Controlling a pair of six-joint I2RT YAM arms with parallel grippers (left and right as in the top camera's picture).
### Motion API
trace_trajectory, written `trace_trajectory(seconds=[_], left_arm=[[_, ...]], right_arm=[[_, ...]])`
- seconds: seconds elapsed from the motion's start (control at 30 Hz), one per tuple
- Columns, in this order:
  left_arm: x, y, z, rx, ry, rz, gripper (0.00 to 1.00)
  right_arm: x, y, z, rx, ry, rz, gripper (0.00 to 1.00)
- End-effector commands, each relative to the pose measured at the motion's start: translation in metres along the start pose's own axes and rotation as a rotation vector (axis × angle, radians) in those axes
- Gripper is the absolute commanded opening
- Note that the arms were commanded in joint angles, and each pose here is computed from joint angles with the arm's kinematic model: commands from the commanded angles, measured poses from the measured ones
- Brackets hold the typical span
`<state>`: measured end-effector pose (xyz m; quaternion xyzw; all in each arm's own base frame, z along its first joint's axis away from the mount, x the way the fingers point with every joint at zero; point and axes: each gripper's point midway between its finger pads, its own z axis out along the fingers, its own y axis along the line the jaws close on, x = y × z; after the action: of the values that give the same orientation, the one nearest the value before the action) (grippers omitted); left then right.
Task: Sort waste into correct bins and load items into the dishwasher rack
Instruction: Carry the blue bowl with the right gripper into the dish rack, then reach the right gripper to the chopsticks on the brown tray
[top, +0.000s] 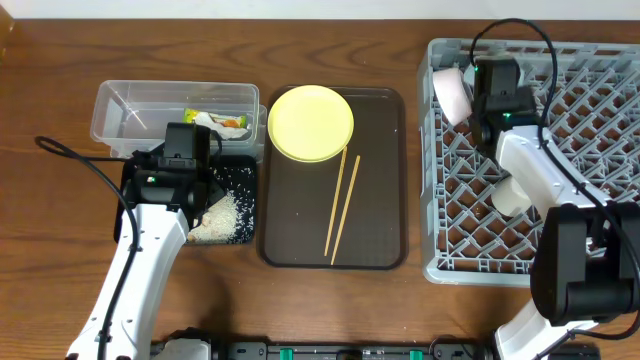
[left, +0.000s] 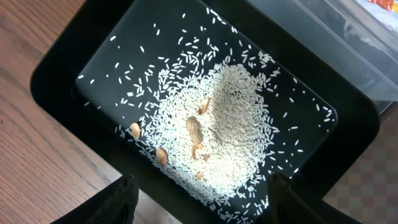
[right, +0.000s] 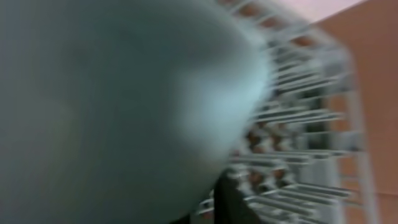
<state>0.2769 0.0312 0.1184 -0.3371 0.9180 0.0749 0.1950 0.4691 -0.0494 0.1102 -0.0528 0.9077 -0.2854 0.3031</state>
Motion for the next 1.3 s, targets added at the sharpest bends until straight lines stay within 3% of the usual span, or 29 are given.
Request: trace_trajectory(seconds=[0.0, 0.13, 0.33, 0.57, 0.7, 0.87, 1.0, 1.27], left_arm=[[0.001, 0.002, 0.001, -0.008, 0.004, -0.014, 0.69], [0.001, 0.002, 0.001, -0.007, 0.004, -0.014, 0.69], [0.001, 0.002, 0.001, -0.007, 0.004, -0.014, 0.69], [0.001, 0.002, 0.001, -0.007, 0.004, -0.014, 0.69], [0.001, 0.002, 0.001, -0.007, 0.004, -0.014, 0.7], [0.001, 0.002, 0.001, -0.007, 0.004, -0.014, 0.7], [0.001, 0.002, 0.001, -0.006, 0.003, -0.015, 0.71], [0.0, 0.001, 0.001, -0.004, 0.0, -0.016, 0.71]], right_arm=[[-0.02, 0.028, -0.024, -0.196, -0.077, 0.117, 0.16], [-0.031, 0.021, -0.044, -0.21, -0.119, 0.147, 0.21], [-0.056, 0.01, -0.085, -0.287, -0.237, 0.185, 0.35], [-0.066, 0.044, -0.126, -0.594, -0.294, 0.21, 0.39], [-0.058, 0.091, -0.16, -0.894, -0.228, 0.253, 0.38], [-0.039, 0.134, -0.194, -1.015, -0.159, 0.16, 0.41], [-0.018, 0.168, -0.211, -1.028, -0.096, 0.069, 0.4], [0.031, 0.23, -0.199, -0.899, 0.144, 0.075, 0.39]])
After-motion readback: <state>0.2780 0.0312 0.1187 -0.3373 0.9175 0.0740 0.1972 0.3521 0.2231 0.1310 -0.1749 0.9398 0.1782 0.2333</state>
